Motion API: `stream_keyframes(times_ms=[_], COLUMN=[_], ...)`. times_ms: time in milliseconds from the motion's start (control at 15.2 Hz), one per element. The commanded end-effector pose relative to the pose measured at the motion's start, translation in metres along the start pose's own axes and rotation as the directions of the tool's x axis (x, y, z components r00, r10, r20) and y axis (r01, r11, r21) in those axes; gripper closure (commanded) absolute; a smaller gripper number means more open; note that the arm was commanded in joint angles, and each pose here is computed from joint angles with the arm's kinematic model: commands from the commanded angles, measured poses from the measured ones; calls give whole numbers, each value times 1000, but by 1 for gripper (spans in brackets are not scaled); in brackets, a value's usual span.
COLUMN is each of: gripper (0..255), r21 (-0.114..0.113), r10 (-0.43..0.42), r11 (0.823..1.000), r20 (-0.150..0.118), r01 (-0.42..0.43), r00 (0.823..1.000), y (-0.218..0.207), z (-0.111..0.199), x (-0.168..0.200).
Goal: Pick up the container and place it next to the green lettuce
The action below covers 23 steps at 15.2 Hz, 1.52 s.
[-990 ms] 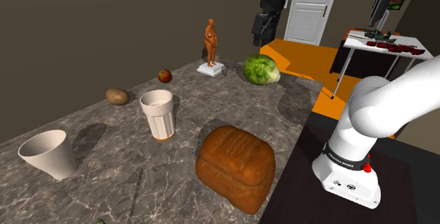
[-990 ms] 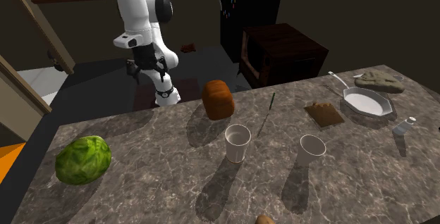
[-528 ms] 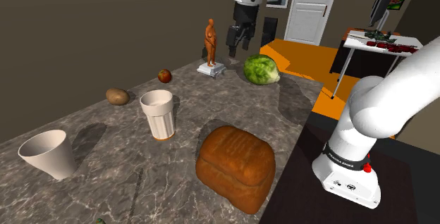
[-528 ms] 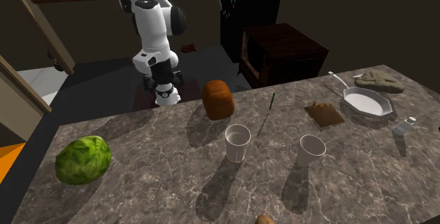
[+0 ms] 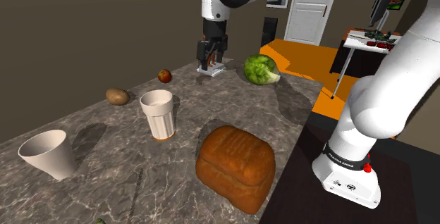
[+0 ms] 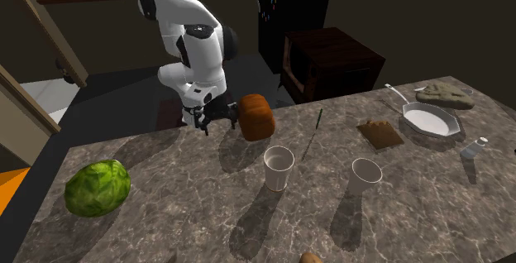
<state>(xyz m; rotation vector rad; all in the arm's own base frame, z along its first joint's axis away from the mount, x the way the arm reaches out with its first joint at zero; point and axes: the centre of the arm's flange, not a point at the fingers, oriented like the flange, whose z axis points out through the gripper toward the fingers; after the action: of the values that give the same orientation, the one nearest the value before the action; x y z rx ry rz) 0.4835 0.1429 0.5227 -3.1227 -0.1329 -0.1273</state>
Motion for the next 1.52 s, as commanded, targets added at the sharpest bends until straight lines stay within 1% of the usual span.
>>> stream_keyframes(times_ms=[0, 792, 1320, 1452], gripper=[0, 0, 0, 0], r21=[11, 71, 72, 72], r10=[-7, -53, -54, -54], r11=[1000, 996, 996, 996], r20=[10, 68, 70, 70], r01=[7, 48, 49, 49], r00=[1000, 996, 996, 996], y=[-17, -116, -122, -122], z=[11, 86, 128, 128], x=[16, 115, 115, 115])
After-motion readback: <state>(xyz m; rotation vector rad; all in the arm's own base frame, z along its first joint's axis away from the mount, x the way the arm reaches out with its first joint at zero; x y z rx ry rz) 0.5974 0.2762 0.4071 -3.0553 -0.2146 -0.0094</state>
